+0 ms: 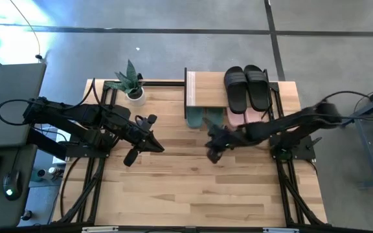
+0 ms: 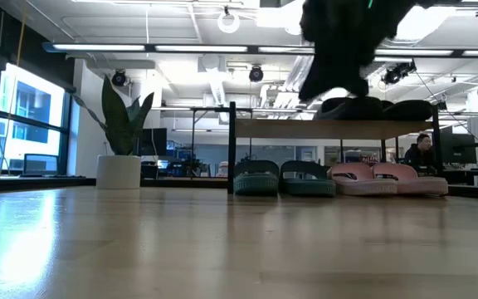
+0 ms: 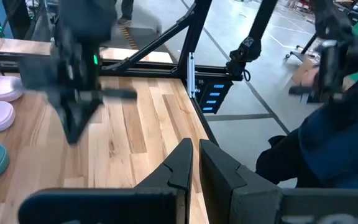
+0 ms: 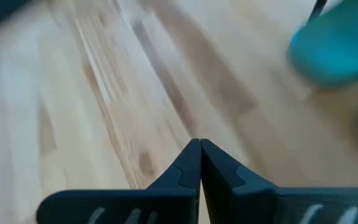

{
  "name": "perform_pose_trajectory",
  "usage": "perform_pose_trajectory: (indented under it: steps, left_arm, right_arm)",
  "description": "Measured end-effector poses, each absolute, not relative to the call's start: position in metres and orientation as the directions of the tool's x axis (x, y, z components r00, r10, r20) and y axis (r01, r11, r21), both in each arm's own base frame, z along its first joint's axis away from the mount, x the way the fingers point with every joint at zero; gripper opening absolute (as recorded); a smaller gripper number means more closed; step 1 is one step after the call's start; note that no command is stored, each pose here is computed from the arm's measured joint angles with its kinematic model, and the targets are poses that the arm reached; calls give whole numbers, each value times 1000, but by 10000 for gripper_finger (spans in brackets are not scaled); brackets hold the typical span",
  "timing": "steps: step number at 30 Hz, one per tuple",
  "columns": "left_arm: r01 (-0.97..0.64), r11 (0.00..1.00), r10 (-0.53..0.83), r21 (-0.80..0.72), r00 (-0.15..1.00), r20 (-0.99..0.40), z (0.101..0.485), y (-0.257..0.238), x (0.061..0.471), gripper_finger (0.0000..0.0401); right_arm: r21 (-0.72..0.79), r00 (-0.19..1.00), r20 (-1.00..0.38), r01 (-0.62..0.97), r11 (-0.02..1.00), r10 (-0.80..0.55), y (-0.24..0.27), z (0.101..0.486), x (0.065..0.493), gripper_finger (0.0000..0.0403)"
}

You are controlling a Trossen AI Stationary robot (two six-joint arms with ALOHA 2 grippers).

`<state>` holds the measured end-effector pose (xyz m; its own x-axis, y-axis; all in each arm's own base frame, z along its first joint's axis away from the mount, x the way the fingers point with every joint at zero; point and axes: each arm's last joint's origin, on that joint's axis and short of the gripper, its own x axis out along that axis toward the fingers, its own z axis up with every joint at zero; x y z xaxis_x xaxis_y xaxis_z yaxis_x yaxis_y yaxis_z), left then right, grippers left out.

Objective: Pick and place slides into the shelf
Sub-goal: Return to Home Position

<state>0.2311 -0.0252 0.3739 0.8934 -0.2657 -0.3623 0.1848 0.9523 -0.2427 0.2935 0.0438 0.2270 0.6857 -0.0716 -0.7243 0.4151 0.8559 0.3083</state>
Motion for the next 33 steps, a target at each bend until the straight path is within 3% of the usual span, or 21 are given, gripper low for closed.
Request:
perform_pose_trajectory:
  steps: [8,16,25,33]
  left_arm:
    - [185,952,-266,-244,896,-357,374,-25,231,17]
    - [92,962,-184,-256,914,-362,374,-23,232,17]
    - [55,940,-186,-336,910,-371,371,-24,237,17]
    - [207,921,-299,-331,919,-255,369,-42,265,17]
  right_arm:
    - [318,769,-626,400,859,-126,30,307,216,0]
    - [391,786,-594,466,794,-168,28,333,138,0]
    - [514,725,-676,333,791,134,53,328,118,0]
    - [608,792,-512,61,792,332,88,322,135,0]
